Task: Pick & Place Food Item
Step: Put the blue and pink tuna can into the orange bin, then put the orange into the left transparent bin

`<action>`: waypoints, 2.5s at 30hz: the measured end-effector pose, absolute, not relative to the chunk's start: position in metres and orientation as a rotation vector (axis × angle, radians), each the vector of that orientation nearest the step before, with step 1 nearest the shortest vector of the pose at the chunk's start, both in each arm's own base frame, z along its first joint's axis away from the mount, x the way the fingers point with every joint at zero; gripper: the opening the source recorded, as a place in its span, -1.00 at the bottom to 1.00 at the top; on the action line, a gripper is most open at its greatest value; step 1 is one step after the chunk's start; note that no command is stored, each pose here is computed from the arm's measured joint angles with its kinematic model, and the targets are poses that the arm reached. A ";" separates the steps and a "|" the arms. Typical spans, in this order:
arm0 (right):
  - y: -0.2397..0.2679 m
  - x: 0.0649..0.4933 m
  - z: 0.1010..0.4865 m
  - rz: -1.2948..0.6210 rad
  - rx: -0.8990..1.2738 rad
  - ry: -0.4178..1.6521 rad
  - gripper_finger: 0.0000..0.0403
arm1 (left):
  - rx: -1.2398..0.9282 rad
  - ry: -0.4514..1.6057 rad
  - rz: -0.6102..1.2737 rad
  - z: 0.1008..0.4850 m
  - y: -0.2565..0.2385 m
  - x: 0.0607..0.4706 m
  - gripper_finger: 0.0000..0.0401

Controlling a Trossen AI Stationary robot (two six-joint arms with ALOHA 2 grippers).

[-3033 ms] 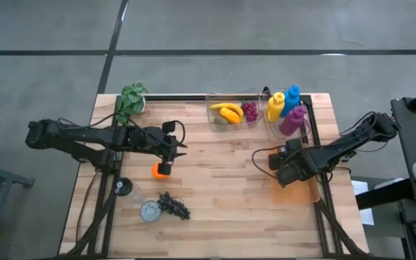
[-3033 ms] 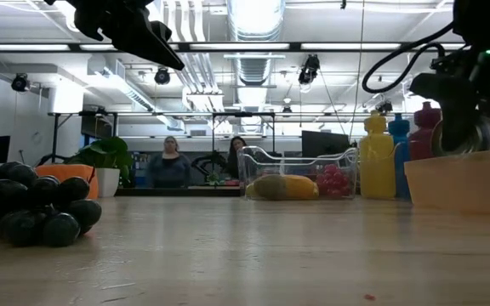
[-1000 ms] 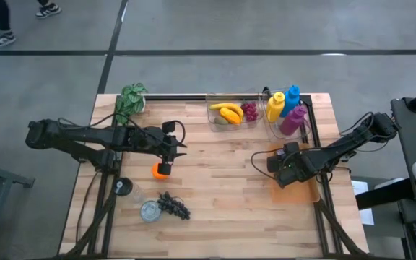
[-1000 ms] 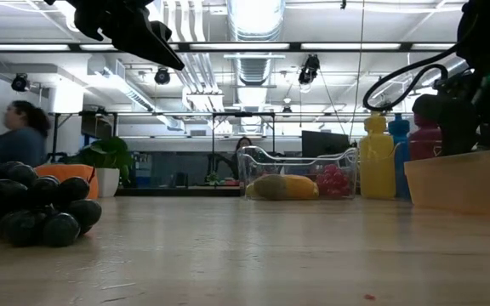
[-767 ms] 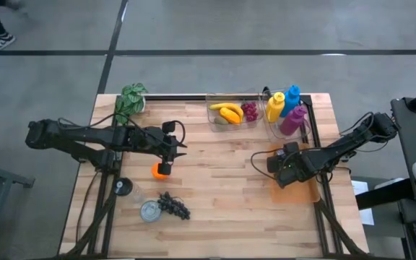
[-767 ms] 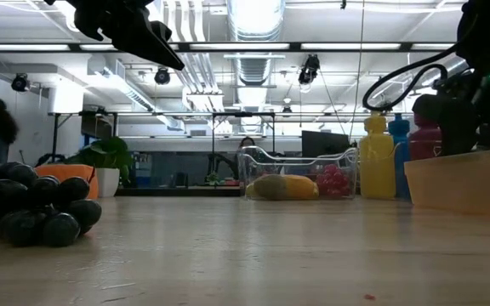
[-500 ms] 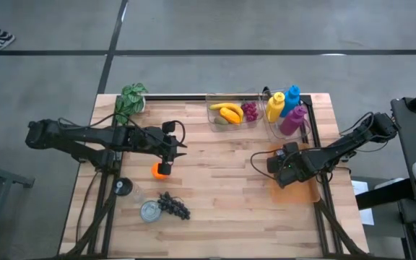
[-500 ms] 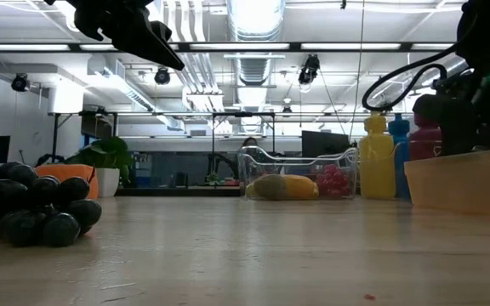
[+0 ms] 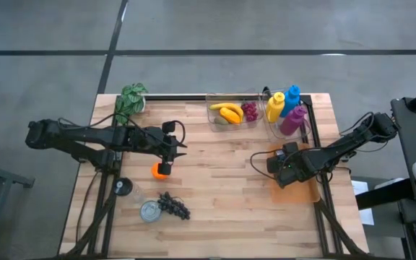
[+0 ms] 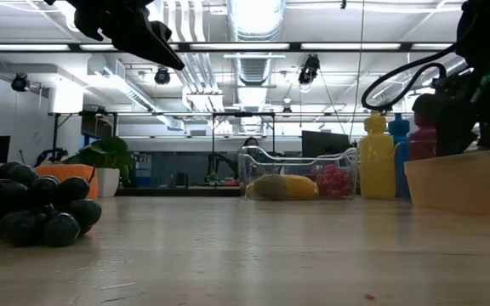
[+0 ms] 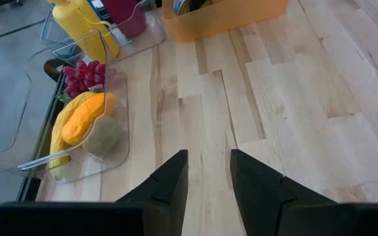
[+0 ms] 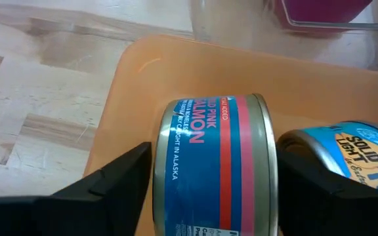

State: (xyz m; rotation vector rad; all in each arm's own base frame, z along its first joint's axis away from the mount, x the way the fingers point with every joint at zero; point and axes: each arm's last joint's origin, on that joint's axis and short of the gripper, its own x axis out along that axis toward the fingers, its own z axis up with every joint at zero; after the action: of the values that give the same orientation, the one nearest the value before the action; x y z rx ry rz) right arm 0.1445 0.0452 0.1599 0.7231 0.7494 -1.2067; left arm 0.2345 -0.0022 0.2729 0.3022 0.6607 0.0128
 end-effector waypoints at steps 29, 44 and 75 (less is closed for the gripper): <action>0.050 0.164 0.220 -1.146 0.589 0.666 0.68 | 0.302 0.660 0.013 0.273 -0.002 0.235 -0.41; 0.058 0.194 0.277 -0.957 0.332 0.456 0.57 | 0.302 0.661 0.013 0.273 -0.002 0.235 -0.41; 0.070 0.217 0.281 -0.775 0.207 0.393 0.53 | 0.241 0.855 0.148 0.301 -0.038 0.212 -0.41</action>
State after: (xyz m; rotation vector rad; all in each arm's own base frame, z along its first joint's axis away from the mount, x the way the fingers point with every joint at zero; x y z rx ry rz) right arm 0.2165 0.0702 0.2805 0.2067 0.3932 -0.7753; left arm 0.2117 -0.0385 0.3008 0.2413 0.8552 0.1485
